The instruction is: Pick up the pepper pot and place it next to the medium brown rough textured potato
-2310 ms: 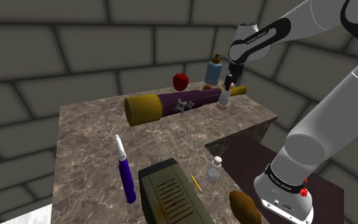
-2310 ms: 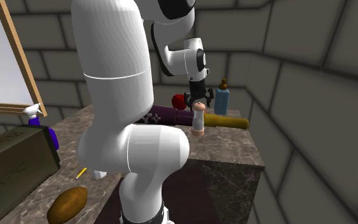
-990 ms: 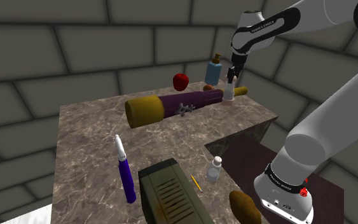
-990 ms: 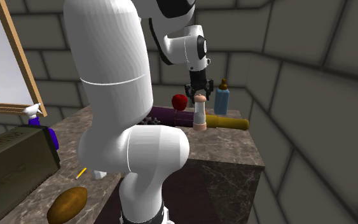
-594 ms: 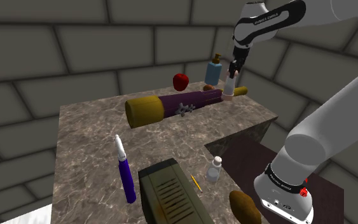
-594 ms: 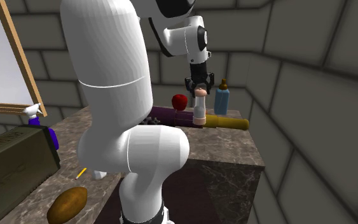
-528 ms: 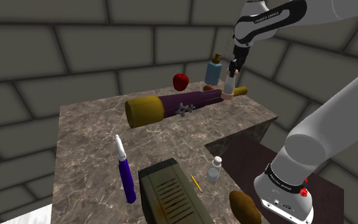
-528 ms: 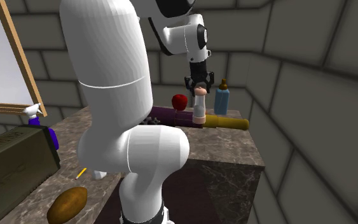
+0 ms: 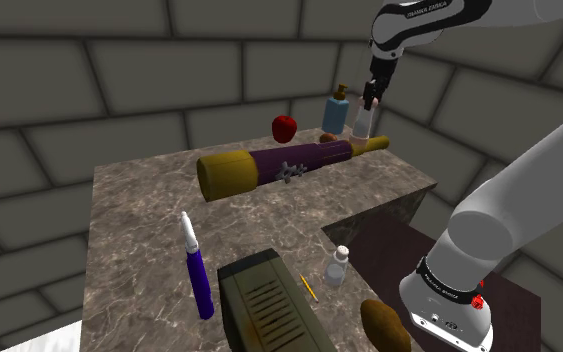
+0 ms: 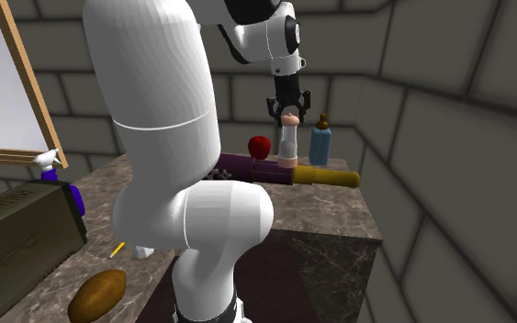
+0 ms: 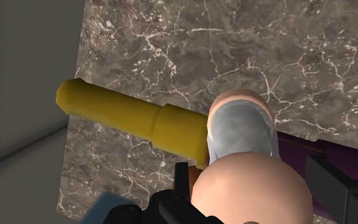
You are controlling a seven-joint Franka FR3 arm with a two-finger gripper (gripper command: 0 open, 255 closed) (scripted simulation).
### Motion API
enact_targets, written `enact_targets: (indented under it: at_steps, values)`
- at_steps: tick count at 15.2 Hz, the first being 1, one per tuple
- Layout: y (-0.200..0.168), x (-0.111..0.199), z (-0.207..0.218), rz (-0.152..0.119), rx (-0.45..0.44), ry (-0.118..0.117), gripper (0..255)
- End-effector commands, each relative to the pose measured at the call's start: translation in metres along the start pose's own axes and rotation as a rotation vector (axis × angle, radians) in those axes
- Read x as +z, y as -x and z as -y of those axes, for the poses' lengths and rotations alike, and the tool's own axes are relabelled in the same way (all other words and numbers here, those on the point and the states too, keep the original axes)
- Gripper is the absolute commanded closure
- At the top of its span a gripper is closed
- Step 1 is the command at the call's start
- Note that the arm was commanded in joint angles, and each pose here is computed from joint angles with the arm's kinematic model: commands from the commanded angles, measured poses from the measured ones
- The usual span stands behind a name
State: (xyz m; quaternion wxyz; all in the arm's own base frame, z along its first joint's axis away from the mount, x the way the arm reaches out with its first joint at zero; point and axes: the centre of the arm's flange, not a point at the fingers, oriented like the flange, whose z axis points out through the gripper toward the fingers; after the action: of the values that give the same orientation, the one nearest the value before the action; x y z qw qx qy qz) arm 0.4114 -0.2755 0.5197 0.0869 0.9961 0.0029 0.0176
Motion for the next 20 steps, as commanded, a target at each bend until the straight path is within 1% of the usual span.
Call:
enact_targets:
  at_steps: [1, 20]
  values:
    - [0.000, -0.010, -0.001, 0.000, 0.000, 0.000, 255]
    - [-0.003, -0.109, -0.019, 0.000, 0.000, 0.000, 255]
